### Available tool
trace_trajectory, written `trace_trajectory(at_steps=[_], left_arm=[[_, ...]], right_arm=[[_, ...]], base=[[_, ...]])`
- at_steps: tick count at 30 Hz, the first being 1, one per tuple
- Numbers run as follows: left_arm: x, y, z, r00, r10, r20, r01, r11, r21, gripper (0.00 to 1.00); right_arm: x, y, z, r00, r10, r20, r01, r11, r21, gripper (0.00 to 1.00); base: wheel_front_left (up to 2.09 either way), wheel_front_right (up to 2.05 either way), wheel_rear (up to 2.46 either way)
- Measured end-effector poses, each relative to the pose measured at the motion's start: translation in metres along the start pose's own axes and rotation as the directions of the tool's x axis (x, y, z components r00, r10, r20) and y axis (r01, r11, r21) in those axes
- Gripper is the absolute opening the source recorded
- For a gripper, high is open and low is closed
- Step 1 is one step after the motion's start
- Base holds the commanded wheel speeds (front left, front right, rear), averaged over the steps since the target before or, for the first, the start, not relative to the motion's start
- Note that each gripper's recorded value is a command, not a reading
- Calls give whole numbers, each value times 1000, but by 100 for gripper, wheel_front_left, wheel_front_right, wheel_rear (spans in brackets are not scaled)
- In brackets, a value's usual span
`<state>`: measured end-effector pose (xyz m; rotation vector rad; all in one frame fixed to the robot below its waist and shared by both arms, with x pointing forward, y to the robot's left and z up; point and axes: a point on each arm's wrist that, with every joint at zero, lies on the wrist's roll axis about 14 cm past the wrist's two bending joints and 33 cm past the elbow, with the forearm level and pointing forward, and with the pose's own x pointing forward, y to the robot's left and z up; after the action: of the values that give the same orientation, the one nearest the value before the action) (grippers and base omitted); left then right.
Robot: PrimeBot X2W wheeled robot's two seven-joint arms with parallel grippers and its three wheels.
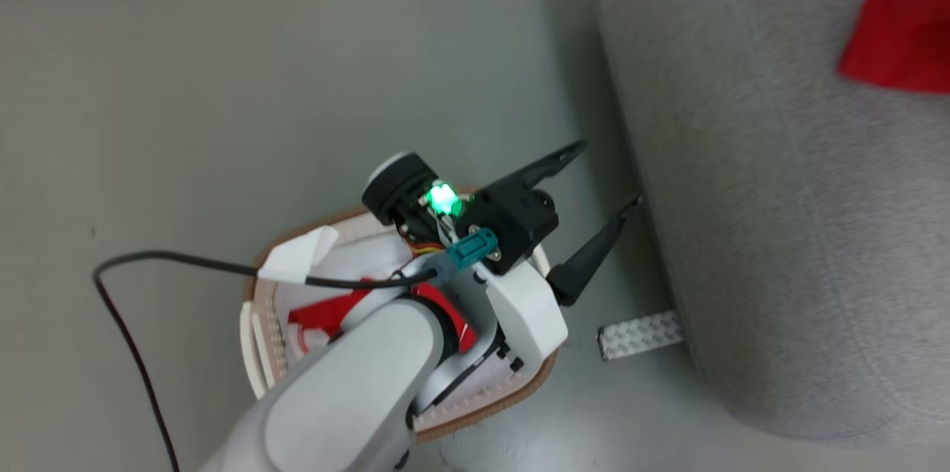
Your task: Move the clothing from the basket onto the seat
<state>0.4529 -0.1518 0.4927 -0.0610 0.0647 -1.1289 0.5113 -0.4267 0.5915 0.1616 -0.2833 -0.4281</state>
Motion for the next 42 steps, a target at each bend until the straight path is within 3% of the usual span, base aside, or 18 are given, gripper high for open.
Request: trace_trajectory(at_steps=[4, 9, 10, 11, 12, 13, 16, 22, 32, 37, 42], left_arm=[[4, 19, -19, 1000, 12, -6, -13, 999, -34, 100], [1, 38, -48, 998, 48, -30, -51, 995, -90, 100], [-1, 42, -53, 998, 59, -36, -63, 994, -94, 100], [-4, 46, -58, 997, 69, -47, -73, 993, -97, 100], [-7, 50, -63, 995, 80, -53, -85, 992, -98, 100], [-9, 53, -67, 994, 90, -61, -95, 991, -98, 100], [-15, 61, -67, 991, 121, -64, -126, 988, -89, 100], [-27, 64, -53, 983, 176, -53, -179, 981, -79, 100], [-60, 60, -4, 949, 312, 31, -309, 948, -76, 100], [-88, 62, 15, 912, 404, 73, -400, 914, -64, 100], [-128, 73, 24, 847, 519, 112, -518, 854, -35, 100]], right_arm=[[25, -29, -27, 993, -111, -43, 106, 990, -92, 0], [24, -57, -85, 963, -228, -145, 201, 963, -180, 0], [21, -58, -96, 956, -240, -166, 208, 959, -192, 8], [18, -60, -108, 949, -255, -187, 218, 956, -197, 35], [13, -62, -120, 940, -267, -213, 223, 952, -210, 79], [6, -66, -131, 930, -280, -239, 226, 946, -231, 100], [-12, -68, -150, 908, -302, -291, 234, 940, -246, 100], [-28, -36, -144, 927, -212, -311, 130, 956, -263, 100], [-57, 5, -61, 988, -31, -153, -8, 969, -248, 100], [-84, 35, -36, 992, 78, -98, -96, 976, -194, 100], [-107, 74, -27, 977, 199, -75, -209, 964, -165, 100]], base=[[0, 0, 0], [0, 0, 0], [0, 0, 0], [0, 0, 0], [0, 0, 0], [0, 0, 0], [0, 0, 0], [0, 0, 0], [0, 0, 0], [0, 0, 0], [0, 0, 0]])
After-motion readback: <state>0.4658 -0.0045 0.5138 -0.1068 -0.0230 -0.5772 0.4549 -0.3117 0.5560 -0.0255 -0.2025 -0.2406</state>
